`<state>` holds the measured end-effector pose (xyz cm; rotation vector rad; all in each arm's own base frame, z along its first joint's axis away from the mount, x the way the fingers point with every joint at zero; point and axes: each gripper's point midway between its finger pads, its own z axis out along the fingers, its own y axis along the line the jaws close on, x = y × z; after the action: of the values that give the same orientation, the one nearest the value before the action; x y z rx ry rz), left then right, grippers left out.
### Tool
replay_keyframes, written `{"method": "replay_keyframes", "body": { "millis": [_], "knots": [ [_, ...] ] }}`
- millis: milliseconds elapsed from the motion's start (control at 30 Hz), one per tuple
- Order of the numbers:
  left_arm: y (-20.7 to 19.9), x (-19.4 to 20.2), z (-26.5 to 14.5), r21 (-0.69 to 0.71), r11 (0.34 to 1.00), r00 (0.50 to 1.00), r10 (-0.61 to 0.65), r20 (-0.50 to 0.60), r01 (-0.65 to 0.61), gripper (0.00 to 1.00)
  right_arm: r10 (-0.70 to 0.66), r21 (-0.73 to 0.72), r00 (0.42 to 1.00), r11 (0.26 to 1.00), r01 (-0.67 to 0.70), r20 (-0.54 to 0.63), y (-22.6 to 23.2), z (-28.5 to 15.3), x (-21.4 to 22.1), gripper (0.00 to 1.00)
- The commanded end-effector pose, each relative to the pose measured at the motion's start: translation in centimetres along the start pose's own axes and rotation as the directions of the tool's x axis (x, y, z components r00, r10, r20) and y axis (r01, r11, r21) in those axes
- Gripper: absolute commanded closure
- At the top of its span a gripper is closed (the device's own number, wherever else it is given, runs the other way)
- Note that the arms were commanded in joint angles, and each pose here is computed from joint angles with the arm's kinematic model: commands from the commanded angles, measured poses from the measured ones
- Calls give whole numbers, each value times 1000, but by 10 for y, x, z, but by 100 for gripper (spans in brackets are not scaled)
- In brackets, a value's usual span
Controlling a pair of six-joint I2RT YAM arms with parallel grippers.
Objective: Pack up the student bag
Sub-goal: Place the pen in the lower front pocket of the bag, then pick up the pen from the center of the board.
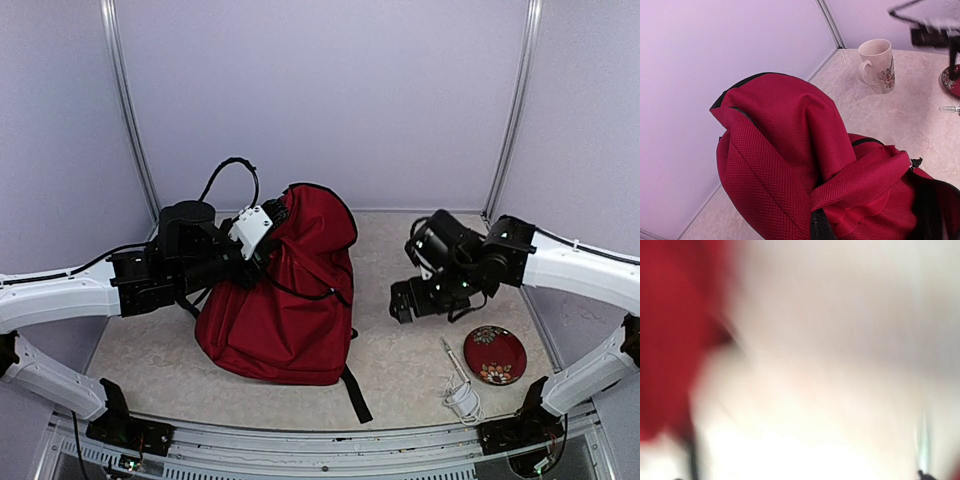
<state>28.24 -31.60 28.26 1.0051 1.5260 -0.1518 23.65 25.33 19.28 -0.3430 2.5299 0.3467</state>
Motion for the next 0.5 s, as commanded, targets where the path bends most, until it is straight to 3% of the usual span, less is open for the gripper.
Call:
{"method": "replay_keyframes", "body": {
  "millis": [0, 167, 300, 333, 400, 467],
  "knots": [
    [24, -71, -16, -49, 997, 974, -42, 221, 54, 100, 217, 304, 866, 949, -80, -451, -67, -13, 137, 0],
    [16, -69, -13, -30, 999, 976, -32, 214, 39, 100, 296, 283, 812, 944, -169, -503, -69, -24, 175, 0],
    [13, -67, -11, -21, 999, 977, -30, 210, 35, 100, 299, 293, 849, 939, -181, -436, -80, -8, 171, 1],
    [13, -67, -10, -20, 999, 978, -30, 207, 35, 100, 288, 287, 863, 942, -176, -415, -82, -2, 163, 6],
    [12, -67, -10, -19, 999, 978, -29, 207, 34, 100, 272, 281, 890, 944, -172, -366, -91, 13, 144, 32],
    [11, -68, -12, -20, 999, 977, -30, 210, 35, 100, 261, 274, 908, 946, -173, -326, -100, 28, 128, 42]
  ]
}}
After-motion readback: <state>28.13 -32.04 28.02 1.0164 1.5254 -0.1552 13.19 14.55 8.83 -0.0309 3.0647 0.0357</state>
